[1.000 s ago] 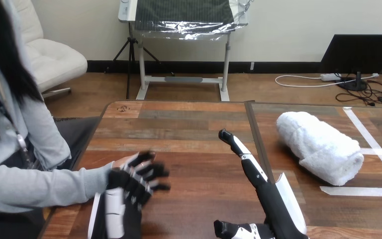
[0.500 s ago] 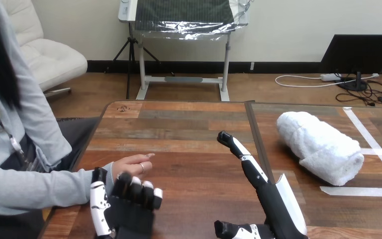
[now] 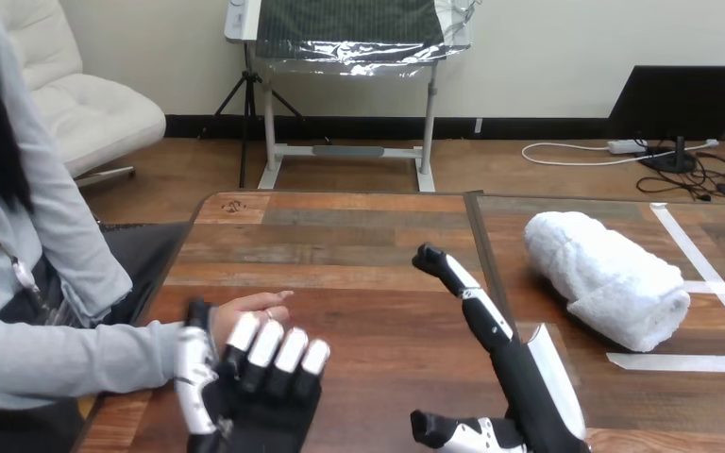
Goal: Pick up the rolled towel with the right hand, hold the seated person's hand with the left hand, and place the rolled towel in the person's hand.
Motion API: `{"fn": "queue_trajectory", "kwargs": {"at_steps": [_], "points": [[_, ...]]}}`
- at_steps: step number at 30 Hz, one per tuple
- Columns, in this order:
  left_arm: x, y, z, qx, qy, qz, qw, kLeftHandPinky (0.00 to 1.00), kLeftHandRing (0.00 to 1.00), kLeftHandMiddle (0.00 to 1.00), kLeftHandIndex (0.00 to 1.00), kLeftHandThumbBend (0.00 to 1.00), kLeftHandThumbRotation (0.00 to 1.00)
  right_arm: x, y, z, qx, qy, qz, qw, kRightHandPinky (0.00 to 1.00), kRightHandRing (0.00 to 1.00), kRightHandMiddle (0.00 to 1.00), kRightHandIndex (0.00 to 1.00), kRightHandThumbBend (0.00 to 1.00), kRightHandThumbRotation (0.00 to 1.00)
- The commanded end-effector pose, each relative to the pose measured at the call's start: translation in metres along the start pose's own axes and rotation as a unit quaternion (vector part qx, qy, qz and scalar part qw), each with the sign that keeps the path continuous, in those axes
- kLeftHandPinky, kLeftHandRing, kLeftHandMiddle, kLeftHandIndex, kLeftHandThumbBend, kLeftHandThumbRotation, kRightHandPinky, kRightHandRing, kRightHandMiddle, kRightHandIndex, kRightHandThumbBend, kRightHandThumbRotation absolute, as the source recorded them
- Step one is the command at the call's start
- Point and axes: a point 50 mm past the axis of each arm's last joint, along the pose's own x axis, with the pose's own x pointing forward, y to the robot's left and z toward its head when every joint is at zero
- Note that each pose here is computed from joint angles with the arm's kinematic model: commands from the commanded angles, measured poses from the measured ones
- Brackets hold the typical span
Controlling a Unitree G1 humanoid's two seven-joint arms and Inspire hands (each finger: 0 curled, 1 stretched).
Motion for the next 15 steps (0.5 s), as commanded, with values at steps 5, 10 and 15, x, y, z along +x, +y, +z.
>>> {"fn": "queue_trajectory", "kwargs": {"at_steps": [5,10,15], "points": [[0.0258,-0.0254,0.0112,0.069,-0.03,-0.11,0.991,0.25,0.52,0.61,0.67,0.93,0.86,0.0282,-0.0138,0.0047,-0.012,-0.05,-0.02,0.9985,0.94,0.93,0.9,0.92,1.0,0.81],[0.0259,-0.0254,0.0109,0.124,-0.03,-0.127,0.9837,0.71,0.82,0.85,0.88,0.98,0.94,0.0285,-0.0141,0.0043,-0.013,-0.049,-0.019,0.9985,0.94,0.93,0.89,0.91,1.0,0.81],[0.0266,-0.0254,0.01,0.159,-0.03,-0.136,0.9774,0.92,0.95,0.96,0.97,1.0,0.97,0.0288,-0.0143,0.0042,-0.015,-0.048,-0.019,0.9986,0.94,0.93,0.89,0.91,1.0,0.81]]}}
